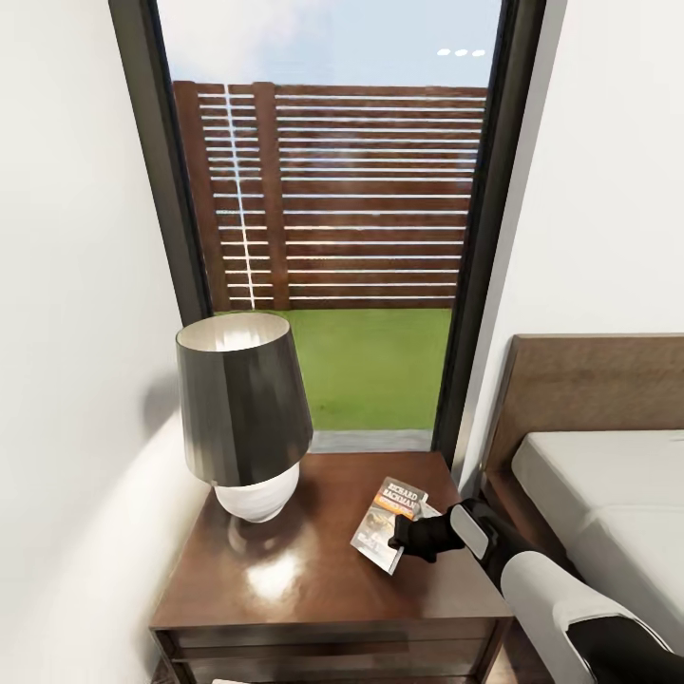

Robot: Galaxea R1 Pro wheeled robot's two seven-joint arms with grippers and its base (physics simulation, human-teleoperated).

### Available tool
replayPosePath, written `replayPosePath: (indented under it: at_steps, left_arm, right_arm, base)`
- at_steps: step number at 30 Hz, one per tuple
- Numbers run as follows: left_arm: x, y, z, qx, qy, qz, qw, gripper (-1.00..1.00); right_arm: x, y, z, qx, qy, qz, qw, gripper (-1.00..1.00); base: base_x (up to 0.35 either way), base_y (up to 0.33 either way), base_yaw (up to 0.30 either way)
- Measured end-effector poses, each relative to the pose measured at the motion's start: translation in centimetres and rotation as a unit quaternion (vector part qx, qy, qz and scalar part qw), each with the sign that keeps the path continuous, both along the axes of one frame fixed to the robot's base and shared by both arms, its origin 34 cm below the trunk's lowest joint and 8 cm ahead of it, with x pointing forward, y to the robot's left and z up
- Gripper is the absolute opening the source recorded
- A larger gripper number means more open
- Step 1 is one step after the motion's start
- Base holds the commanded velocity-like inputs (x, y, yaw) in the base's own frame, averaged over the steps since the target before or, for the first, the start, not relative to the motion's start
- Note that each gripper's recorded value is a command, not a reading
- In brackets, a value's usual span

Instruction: In the bedroom, move the book from the bed onto either nightstand, and place the two sandals side by side next to the bed.

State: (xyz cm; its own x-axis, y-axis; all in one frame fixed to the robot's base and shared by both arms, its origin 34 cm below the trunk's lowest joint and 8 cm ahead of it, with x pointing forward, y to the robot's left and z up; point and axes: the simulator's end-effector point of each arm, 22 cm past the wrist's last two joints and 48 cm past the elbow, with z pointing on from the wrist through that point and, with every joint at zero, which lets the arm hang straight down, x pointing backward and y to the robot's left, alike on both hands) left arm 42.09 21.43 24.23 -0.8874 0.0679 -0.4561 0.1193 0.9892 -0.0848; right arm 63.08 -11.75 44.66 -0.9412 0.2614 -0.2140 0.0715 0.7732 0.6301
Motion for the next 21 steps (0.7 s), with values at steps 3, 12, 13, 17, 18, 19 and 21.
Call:
replayPosePath:
  at_steps: [3, 12, 13, 17, 18, 19, 21]
  left_arm:
    - [0.00, 0.01, 0.00, 0.000, 0.000, 0.000, 1.0000, 1.00]
    - [-0.01, -0.01, 0.00, 0.000, 0.000, 0.000, 1.0000, 1.00]
    - [-0.01, 0.00, 0.00, 0.000, 0.000, 0.000, 1.0000, 1.00]
    - [-0.01, 0.00, 0.00, 0.000, 0.000, 0.000, 1.0000, 1.00]
    - [-0.01, -0.02, 0.00, 0.000, 0.000, 0.000, 1.0000, 1.00]
    - [-0.01, -0.04, 0.00, 0.000, 0.000, 0.000, 1.0000, 1.00]
    - [-0.01, -0.02, 0.00, 0.000, 0.000, 0.000, 1.0000, 1.00]
  right_arm:
    - [0.01, 0.01, 0.01, 0.000, 0.000, 0.000, 1.0000, -1.00]
    - [-0.01, 0.03, 0.01, 0.000, 0.000, 0.000, 1.0000, -1.00]
    - [-0.01, 0.04, 0.02, 0.000, 0.000, 0.000, 1.0000, -1.00]
    - [-0.03, 0.03, 0.00, 0.000, 0.000, 0.000, 1.0000, -1.00]
    - [-0.03, 0.03, -0.01, 0.000, 0.000, 0.000, 1.0000, -1.00]
    - [-0.04, 0.02, -0.02, 0.000, 0.000, 0.000, 1.0000, -1.00]
    - [-0.04, 0.02, -0.03, 0.000, 0.001, 0.000, 1.0000, -1.00]
  base:
    - [0.002, 0.000, 0.000]
    - [0.020, 0.009, 0.000]
    - [0.082, 0.042, 0.000]
    - [0.075, 0.034, 0.000]
    - [0.048, 0.020, 0.000]
    - [0.038, 0.016, 0.000]
    - [0.028, 0.011, 0.000]
